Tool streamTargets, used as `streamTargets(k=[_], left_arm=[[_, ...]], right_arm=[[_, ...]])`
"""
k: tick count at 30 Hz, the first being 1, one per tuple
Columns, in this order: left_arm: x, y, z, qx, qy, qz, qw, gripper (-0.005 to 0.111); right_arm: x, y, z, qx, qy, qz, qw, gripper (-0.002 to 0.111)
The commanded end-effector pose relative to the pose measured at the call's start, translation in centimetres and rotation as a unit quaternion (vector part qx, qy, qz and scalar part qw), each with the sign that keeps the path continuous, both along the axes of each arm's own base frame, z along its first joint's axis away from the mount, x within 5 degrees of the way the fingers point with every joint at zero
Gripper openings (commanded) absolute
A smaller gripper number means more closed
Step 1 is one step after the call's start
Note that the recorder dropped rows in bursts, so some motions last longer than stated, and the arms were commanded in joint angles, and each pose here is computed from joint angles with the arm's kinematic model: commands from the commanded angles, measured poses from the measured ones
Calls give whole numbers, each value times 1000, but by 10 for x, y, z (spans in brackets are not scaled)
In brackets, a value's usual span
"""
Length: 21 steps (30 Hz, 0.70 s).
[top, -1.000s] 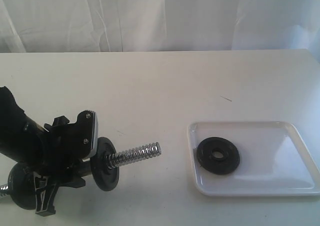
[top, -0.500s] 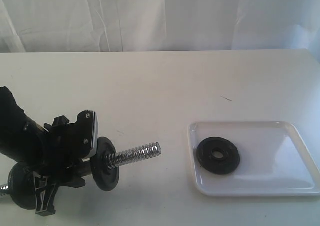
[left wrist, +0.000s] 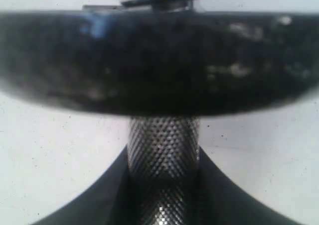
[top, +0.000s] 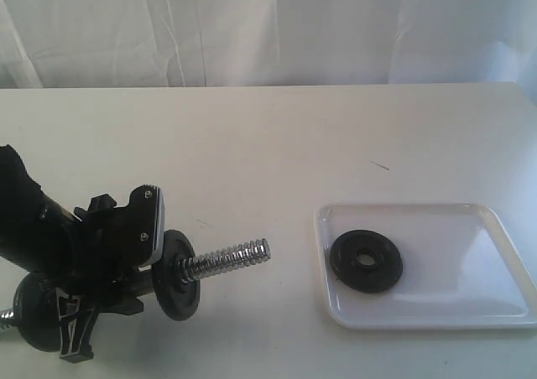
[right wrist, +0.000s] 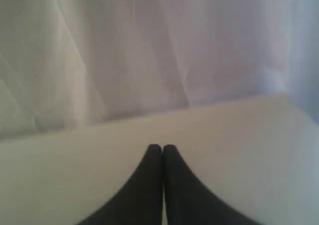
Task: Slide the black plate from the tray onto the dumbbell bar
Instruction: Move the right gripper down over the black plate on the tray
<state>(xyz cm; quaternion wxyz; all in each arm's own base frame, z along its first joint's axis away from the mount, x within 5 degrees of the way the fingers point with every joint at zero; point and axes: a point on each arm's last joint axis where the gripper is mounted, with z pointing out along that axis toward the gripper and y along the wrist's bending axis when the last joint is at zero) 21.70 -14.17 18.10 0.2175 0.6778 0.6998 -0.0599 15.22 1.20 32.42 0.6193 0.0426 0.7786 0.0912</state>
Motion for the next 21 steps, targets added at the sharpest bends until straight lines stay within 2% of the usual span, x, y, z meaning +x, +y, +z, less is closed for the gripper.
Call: streamTargets(k=[1,4,7,14,17,21], left_arm=[[3,-4,18,-36,-31,20,999,0],[3,-4,18,-38,-30,22,999,0],[3,-4,18,-40,-28,24,999,0],[2,-5,19,-50,-21,34,998,0],[2,-9,21,-87,-1,68,994,0],[2,-10,21,-89,-1,70,994,0]], right_arm=[[56,19,4,-7,157,53,986,0],[85,24,5,6,172,54,984,0],[93,27,-1,21,207,57,976,0],[101,36,0,8,171,79,982,0],[96,52,-1,-44,180,135,973,0],[86,89,6,-139,163,245,946,0]])
